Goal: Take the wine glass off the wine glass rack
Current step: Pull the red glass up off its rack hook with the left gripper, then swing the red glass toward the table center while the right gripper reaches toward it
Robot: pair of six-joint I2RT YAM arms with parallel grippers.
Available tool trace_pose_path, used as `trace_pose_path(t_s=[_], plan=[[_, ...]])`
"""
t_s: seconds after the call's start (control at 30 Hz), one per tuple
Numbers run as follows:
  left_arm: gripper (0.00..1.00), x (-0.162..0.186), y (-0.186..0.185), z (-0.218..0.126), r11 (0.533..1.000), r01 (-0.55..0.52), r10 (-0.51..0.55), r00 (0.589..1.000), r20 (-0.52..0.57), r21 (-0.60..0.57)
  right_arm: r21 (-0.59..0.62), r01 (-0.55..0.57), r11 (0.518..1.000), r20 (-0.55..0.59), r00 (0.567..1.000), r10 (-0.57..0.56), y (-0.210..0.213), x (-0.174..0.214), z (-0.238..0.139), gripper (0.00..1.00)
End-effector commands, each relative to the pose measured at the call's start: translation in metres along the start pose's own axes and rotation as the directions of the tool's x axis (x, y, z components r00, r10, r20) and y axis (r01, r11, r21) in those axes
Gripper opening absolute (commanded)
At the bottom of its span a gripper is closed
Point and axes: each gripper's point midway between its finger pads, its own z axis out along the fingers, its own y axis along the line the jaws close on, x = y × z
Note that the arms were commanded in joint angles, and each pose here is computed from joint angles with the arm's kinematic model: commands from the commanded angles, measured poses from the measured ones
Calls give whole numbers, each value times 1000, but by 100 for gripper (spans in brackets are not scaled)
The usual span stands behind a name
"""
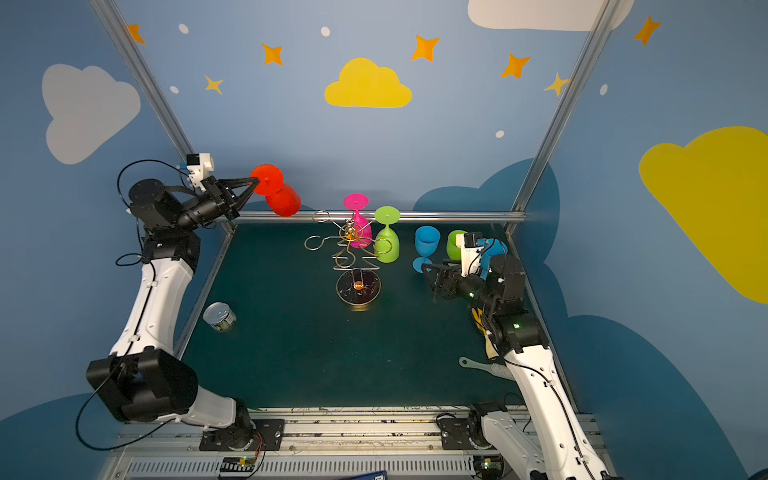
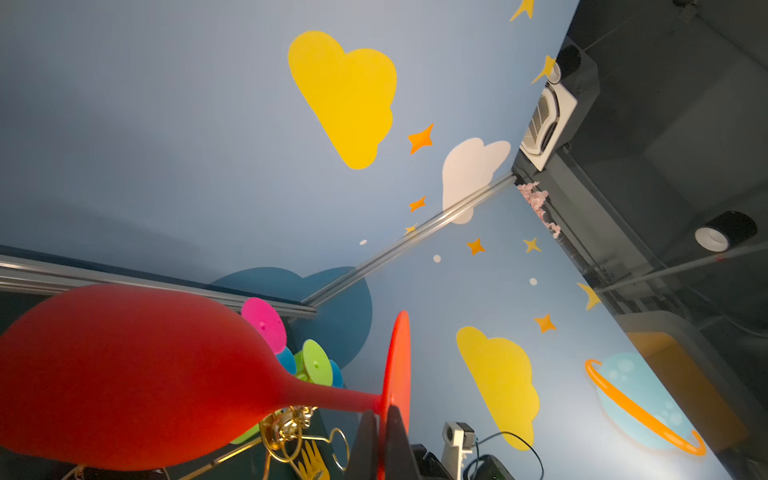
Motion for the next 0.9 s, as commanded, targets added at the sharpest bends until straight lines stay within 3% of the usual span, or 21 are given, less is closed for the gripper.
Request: trace_pose_path(t_s=[0.0, 0.17, 0.4, 0.7, 0.87], plan=[[4, 14, -41, -6, 996, -21, 27, 998, -61, 92, -92, 93, 991, 72, 994, -87, 24, -28, 0, 75], [4, 39, -78, -7, 986, -65, 84, 989, -121, 152, -182, 224, 957, 118, 972, -205, 59, -43, 8, 75], [4, 77, -102, 5, 975, -43, 93, 969, -228, 216, -260, 457, 851, 188, 888, -420, 118, -47, 23, 76], [4, 116, -114, 21, 963, 37, 60, 935, -348, 265, -233, 662, 712, 342, 741, -578, 154, -55, 40, 84], [4, 136, -117, 29, 958, 86, 39, 907, -419, 274, -195, 717, 669, 380, 684, -623, 159, -61, 51, 87]])
